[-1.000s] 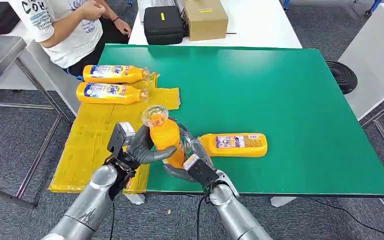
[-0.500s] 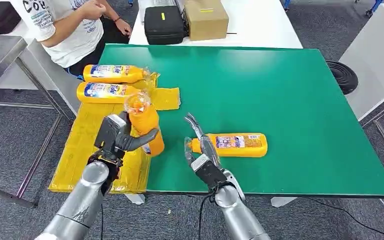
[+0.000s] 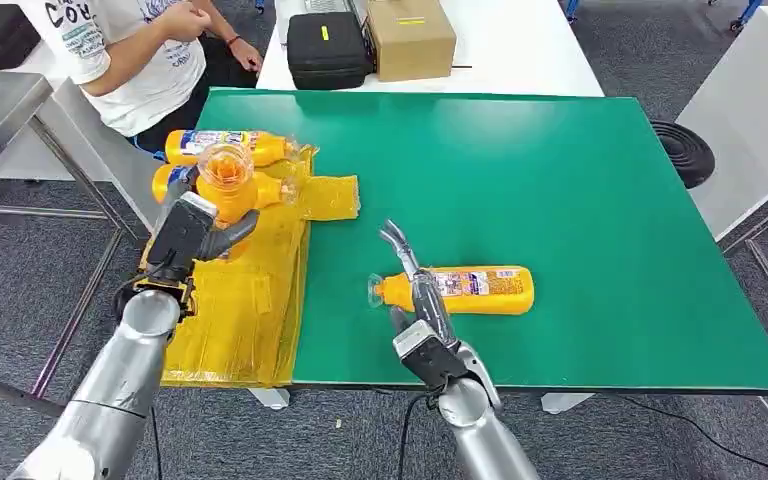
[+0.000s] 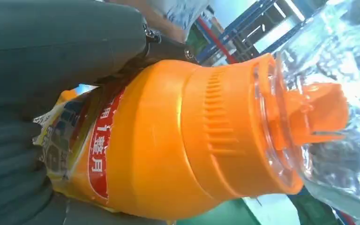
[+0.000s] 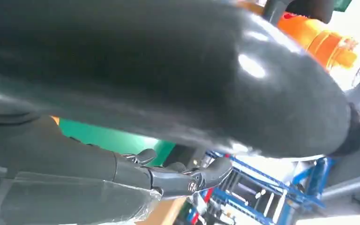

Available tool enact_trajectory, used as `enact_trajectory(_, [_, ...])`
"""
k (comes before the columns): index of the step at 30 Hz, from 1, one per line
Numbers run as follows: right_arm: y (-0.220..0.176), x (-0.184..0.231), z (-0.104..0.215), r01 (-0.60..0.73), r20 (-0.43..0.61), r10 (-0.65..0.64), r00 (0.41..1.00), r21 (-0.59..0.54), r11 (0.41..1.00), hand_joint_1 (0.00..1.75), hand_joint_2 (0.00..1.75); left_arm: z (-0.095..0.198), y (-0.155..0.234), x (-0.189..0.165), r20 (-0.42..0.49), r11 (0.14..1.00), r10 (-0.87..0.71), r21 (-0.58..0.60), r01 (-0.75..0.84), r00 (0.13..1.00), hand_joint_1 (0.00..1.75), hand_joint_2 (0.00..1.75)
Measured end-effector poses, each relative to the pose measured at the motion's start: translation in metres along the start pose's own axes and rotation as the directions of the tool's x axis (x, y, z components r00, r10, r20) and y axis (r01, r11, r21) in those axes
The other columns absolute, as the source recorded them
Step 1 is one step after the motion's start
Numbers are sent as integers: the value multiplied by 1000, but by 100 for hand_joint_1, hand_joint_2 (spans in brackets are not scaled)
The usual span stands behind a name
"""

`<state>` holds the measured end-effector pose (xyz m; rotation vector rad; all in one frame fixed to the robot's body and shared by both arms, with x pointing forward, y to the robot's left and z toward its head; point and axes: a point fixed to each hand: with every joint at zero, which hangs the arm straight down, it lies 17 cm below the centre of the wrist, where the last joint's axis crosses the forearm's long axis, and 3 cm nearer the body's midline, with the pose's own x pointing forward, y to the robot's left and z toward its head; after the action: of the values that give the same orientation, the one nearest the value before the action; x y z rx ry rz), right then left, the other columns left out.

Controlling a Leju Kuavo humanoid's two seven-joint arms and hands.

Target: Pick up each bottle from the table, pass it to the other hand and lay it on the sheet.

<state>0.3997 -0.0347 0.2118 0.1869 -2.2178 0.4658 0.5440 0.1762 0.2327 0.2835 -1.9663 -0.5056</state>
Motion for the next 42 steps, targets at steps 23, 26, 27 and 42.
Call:
enact_trajectory(23, [-66,11,15,-143,13,146,989,-127,982,0,175,38,-45,-110,235,347,-644,-758,552,728,175,175])
enact_trajectory(26, [-68,10,16,-146,10,149,989,-131,981,0,175,39,-42,-116,252,301,-661,-773,558,707,175,175])
enact_trajectory(27, [-68,10,16,-146,10,149,989,-132,980,0,175,40,-40,-117,255,292,-666,-775,560,701,175,175])
enact_trajectory(42, [-70,9,16,-149,7,151,988,-135,980,0,175,48,-35,-132,266,230,-694,-798,556,669,175,175])
